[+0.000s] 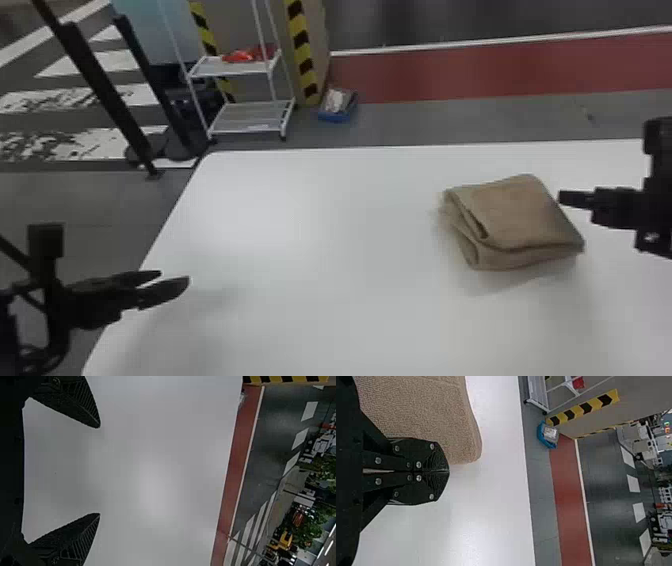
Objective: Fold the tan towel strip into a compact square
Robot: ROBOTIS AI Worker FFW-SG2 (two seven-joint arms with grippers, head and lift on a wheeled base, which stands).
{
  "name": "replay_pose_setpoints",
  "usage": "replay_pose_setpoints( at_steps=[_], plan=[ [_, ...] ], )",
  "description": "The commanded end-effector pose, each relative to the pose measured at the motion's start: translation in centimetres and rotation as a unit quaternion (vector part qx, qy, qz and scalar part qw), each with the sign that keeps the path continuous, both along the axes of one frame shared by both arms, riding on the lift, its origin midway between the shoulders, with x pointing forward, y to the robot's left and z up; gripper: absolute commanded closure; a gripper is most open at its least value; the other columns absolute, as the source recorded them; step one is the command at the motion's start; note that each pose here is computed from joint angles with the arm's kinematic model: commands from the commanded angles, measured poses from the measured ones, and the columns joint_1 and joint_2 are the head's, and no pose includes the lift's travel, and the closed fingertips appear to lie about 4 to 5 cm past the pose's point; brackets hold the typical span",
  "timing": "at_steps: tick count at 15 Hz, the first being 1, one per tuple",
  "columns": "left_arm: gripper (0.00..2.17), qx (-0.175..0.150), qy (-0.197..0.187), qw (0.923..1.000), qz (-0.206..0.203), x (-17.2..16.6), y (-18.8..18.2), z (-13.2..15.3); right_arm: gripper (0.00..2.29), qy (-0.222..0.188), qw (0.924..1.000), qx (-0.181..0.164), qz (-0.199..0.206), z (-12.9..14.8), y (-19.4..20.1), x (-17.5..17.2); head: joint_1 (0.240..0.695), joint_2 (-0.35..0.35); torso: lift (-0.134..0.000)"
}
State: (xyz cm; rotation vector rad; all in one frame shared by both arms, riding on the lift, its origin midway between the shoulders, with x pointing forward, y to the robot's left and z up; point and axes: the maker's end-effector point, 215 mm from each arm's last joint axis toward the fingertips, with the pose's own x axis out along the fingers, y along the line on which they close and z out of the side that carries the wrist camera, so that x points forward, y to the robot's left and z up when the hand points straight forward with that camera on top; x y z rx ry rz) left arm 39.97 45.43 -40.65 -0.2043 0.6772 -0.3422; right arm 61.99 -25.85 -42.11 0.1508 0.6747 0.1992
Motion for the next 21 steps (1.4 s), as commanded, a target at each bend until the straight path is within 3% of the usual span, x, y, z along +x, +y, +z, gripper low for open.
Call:
replay_pose_setpoints(
  at_steps=[1, 4, 6, 8, 11, 14, 21],
  plan=[
    [0.09, 0.000, -0.001, 1.0000, -0.002, 0.0, -0.2, 0.2, 2.13, 0.013, 0.9997, -0.008, 0.020, -1.6, 1.8, 0.1, 0.695, 0.206, -0.128],
    [0.09, -0.003, -0.001, 1.0000, 0.002, -0.5, 0.1, 0.1, 2.13, -0.001, 0.9989, -0.020, 0.041, -1.6, 3.3, 1.5, 0.695, 0.225, -0.128],
    [0.09, -0.002, -0.002, 1.0000, 0.006, -0.7, 0.6, 0.3, 2.13, -0.046, 0.9971, -0.010, 0.059, 0.5, 4.5, 2.8, 0.695, 0.235, -0.128],
    [0.09, -0.005, -0.005, 0.9999, 0.008, -0.7, 0.7, 0.5, 2.13, -0.057, 0.9950, 0.005, 0.082, 1.1, 6.3, 2.8, 0.695, 0.248, -0.128],
    [0.09, -0.015, -0.015, 0.9998, 0.002, -0.4, -0.5, 1.0, 2.13, -0.051, 0.9934, -0.007, 0.103, 0.5, 8.0, 2.4, 0.695, 0.274, -0.128],
    [0.09, -0.018, -0.019, 0.9996, -0.006, 0.1, -1.6, 1.1, 2.13, -0.029, 0.9911, -0.020, 0.128, -1.9, 10.1, 1.3, 0.695, 0.280, -0.128],
    [0.09, -0.021, -0.028, 0.9994, -0.006, 0.8, -1.8, 1.8, 2.13, -0.031, 0.9768, -0.001, 0.212, -2.8, 17.2, -0.9, 0.695, 0.336, -0.128]
  ],
)
